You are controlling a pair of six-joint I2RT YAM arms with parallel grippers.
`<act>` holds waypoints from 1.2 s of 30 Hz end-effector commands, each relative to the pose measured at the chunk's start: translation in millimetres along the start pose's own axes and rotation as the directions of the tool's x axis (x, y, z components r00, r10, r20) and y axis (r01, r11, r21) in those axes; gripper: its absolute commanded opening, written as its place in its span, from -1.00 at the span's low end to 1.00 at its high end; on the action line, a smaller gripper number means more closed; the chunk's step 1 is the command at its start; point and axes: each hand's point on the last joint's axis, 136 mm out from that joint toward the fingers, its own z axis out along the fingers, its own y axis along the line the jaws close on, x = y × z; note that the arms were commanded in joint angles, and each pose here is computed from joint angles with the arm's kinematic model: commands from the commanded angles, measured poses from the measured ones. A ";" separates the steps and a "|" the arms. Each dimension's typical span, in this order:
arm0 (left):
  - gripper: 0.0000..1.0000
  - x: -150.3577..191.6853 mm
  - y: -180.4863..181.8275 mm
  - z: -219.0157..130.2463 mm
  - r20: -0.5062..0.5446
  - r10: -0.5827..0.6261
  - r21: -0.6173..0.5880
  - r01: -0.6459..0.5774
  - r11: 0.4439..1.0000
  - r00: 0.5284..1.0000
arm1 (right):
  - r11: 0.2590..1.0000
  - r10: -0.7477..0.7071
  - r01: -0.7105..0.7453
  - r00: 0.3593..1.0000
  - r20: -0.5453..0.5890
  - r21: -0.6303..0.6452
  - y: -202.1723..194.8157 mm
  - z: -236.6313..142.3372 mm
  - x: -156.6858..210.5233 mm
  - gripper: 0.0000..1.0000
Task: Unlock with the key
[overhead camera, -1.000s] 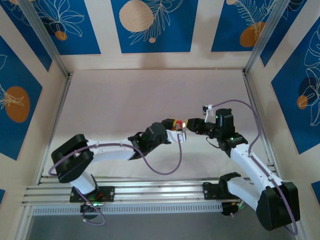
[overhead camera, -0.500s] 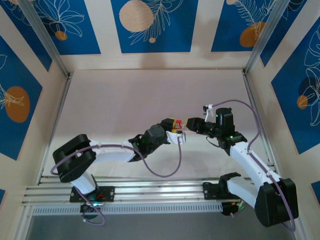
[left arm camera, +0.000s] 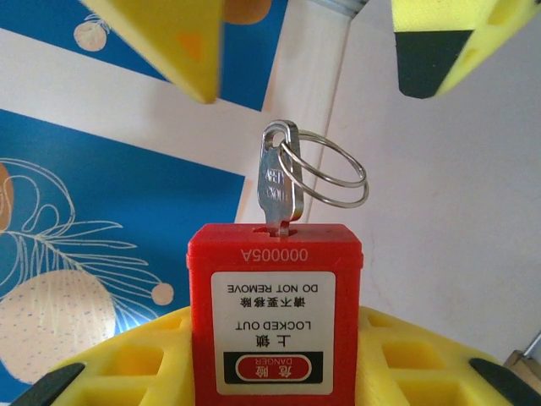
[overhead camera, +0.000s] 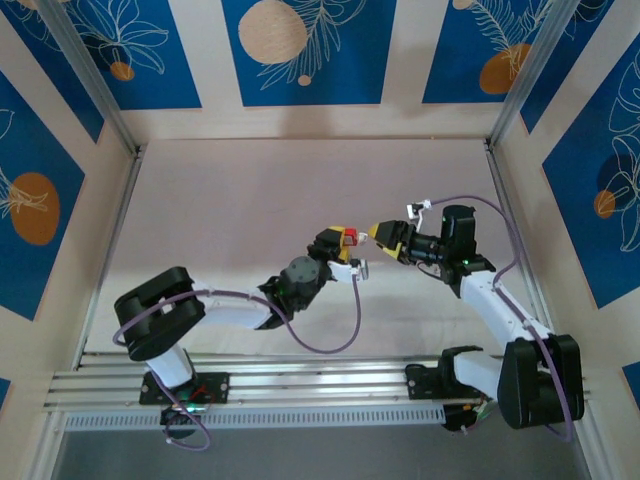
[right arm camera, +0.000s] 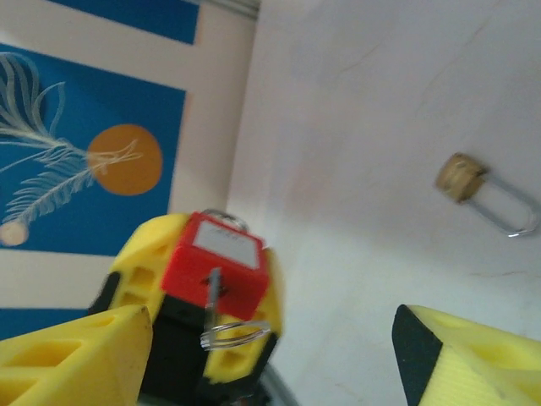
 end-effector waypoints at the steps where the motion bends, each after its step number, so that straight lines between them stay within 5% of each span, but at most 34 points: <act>1: -0.65 -2.5 6.7 -0.4 -0.004 0.017 -0.059 -0.017 0.998 1.000 | 0.991 0.009 -0.026 0.992 -0.126 -0.133 18.9 4.0 18.2 0.61; 15: -0.65 -8.1 -1.6 3.5 0.011 0.022 -0.053 -0.021 0.998 1.000 | 0.985 0.009 -0.050 0.972 -0.234 -0.166 14.4 28.2 29.4 0.52; 24: -0.66 -7.9 -8.7 1.9 0.013 0.025 -0.049 -0.024 0.998 1.000 | 0.988 0.017 -0.043 0.985 -0.172 -0.147 15.7 41.0 16.7 0.42; 36: -0.66 -12.2 -8.6 0.7 0.024 0.021 -0.057 -0.019 0.998 1.000 | 0.990 0.046 -0.064 0.989 -0.140 -0.123 13.5 47.1 10.8 -0.04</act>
